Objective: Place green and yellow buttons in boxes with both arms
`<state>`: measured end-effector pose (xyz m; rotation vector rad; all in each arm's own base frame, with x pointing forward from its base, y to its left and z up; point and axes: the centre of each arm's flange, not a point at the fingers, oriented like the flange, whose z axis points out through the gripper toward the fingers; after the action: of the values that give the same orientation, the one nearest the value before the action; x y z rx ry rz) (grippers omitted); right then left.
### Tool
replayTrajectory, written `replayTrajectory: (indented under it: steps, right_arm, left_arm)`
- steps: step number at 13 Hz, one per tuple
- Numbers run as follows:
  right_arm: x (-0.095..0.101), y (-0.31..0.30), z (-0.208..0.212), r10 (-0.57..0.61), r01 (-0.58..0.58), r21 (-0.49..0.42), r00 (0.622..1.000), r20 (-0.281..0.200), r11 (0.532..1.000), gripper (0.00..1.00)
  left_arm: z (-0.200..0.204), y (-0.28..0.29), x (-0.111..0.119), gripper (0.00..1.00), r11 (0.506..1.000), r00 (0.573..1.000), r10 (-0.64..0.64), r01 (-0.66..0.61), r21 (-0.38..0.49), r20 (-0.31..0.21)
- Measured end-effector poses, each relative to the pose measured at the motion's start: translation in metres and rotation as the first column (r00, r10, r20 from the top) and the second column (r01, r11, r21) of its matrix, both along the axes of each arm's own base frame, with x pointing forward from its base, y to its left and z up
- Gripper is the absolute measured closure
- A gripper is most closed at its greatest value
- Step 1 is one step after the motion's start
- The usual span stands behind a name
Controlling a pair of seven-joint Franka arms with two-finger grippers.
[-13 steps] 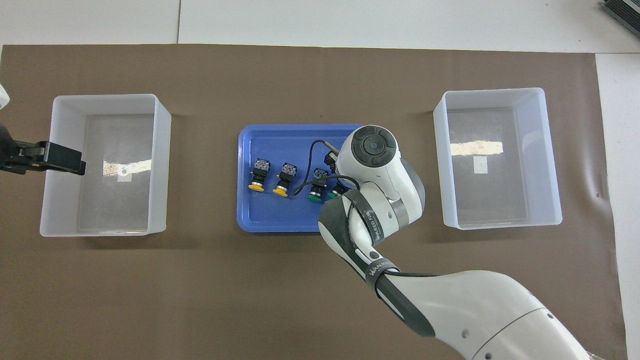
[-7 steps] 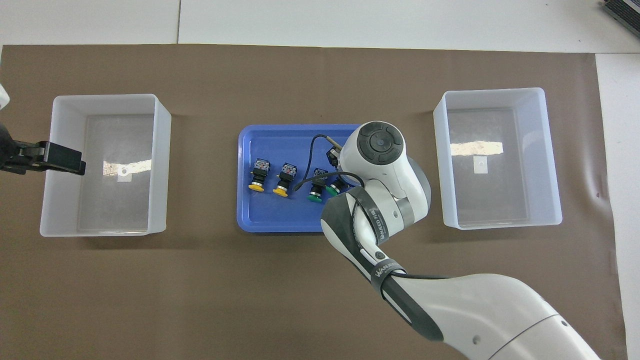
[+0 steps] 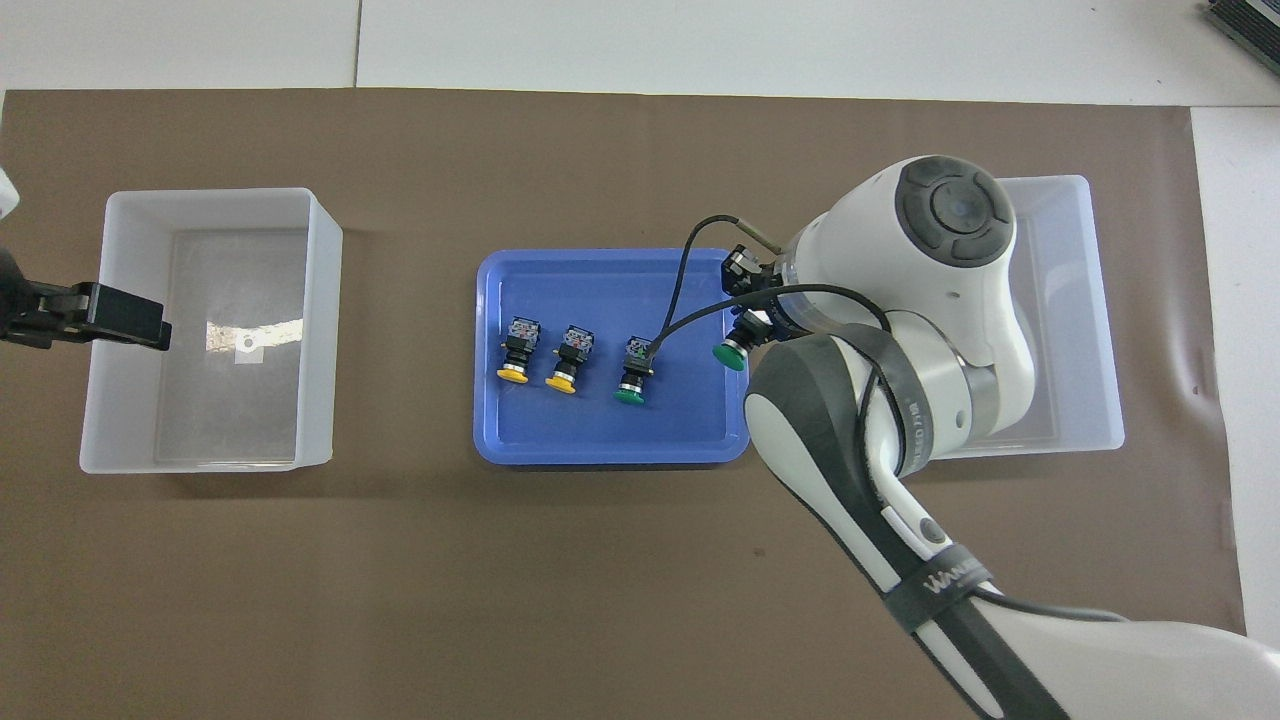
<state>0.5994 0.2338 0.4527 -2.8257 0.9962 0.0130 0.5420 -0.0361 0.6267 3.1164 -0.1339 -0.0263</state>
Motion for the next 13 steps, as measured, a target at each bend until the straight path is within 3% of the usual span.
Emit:
replayTrajectory:
  steps: [3,7,10,13]
  right_arm:
    - [0.021,-0.092,0.02,0.162,-0.162,-0.017,0.986,0.041,0.987,0.59]
    - [0.036,-0.193,0.006,0.345,-0.342,-0.053,0.936,0.071,0.938,0.59]
    - [0.044,-0.232,-0.036,0.437,-0.425,-0.11,0.891,0.126,0.898,0.59]
    - [0.04,-0.26,-0.096,0.492,-0.474,-0.145,0.861,0.13,0.868,0.59]
  left_arm:
    - [0.0,0.0,0.0,0.0,1.0,1.0,0.0,0.0,0.0,0.0]
    - [0.0,0.0,0.0,0.0,1.0,1.0,0.0,0.0,0.0,0.0]
    - [0.0,0.0,0.0,0.0,1.0,1.0,0.0,0.0,0.0,-0.003]
    - [-0.002,0.0,0.0,0.0,1.0,1.0,0.0,0.0,0.0,-0.006]
